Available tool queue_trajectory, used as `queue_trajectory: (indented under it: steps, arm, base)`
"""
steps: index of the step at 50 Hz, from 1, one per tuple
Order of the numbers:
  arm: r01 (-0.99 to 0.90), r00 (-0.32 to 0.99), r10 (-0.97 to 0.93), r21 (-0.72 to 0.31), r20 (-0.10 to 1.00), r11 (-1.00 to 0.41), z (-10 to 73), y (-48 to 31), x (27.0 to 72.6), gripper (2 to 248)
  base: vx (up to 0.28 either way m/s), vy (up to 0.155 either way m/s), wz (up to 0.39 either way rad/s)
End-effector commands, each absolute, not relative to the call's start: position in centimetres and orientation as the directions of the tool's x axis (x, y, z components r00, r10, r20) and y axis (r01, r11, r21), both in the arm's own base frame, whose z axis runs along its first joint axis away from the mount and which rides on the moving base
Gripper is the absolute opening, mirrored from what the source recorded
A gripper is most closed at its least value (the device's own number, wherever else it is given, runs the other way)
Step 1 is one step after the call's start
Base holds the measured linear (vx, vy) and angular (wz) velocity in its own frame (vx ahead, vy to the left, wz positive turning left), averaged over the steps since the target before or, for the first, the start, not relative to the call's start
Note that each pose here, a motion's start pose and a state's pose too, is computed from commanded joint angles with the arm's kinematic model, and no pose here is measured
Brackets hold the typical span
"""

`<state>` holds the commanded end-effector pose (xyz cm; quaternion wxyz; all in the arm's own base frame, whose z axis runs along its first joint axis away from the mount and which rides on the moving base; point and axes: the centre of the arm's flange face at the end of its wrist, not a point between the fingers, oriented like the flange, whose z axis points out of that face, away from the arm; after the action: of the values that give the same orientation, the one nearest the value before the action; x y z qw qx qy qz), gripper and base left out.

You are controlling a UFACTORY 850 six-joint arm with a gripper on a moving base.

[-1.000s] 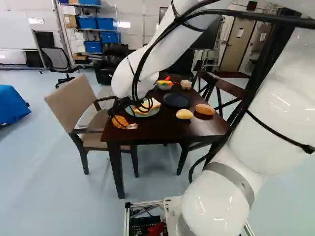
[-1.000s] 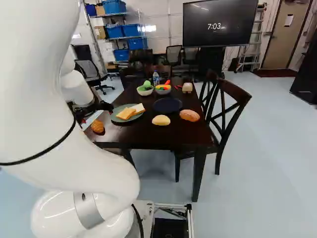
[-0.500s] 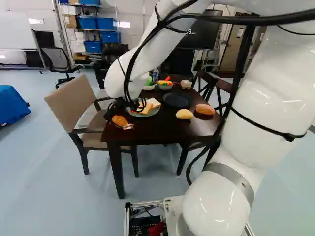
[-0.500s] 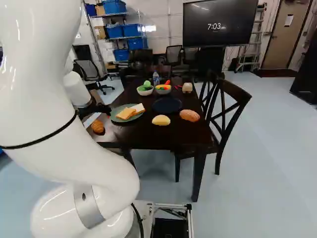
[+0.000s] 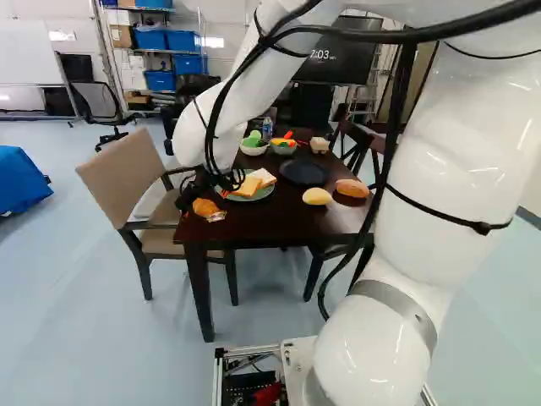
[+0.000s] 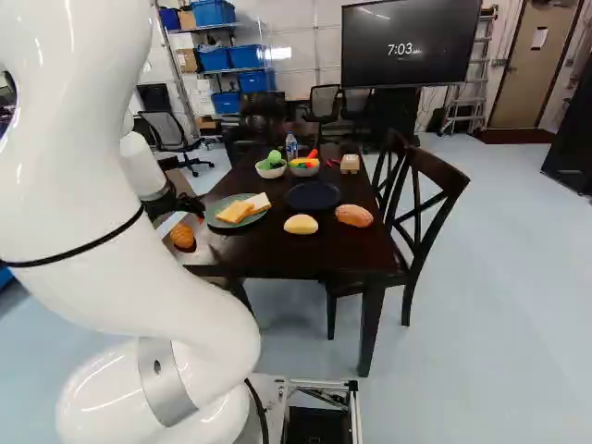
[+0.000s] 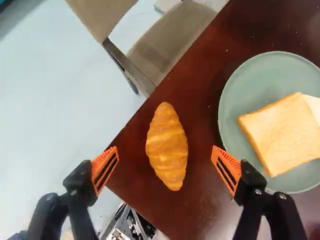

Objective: Move the croissant to the empty plate

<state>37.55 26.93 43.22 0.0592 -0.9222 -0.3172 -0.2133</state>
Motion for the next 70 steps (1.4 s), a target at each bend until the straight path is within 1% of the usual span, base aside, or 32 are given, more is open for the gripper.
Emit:
queue_trajectory:
  steps: [20,70]
  arm:
    - [0.605,0.734,0.571,0.026,0.368,-0.796,43.0,26.9,38.1,247]
    - [0.605,0.767,0.592,0.027,0.246,-0.796,42.6,29.0,41.0,247]
  base:
    - [0.0,0.0,0.0]
    - [0.0,0.0,0.0]
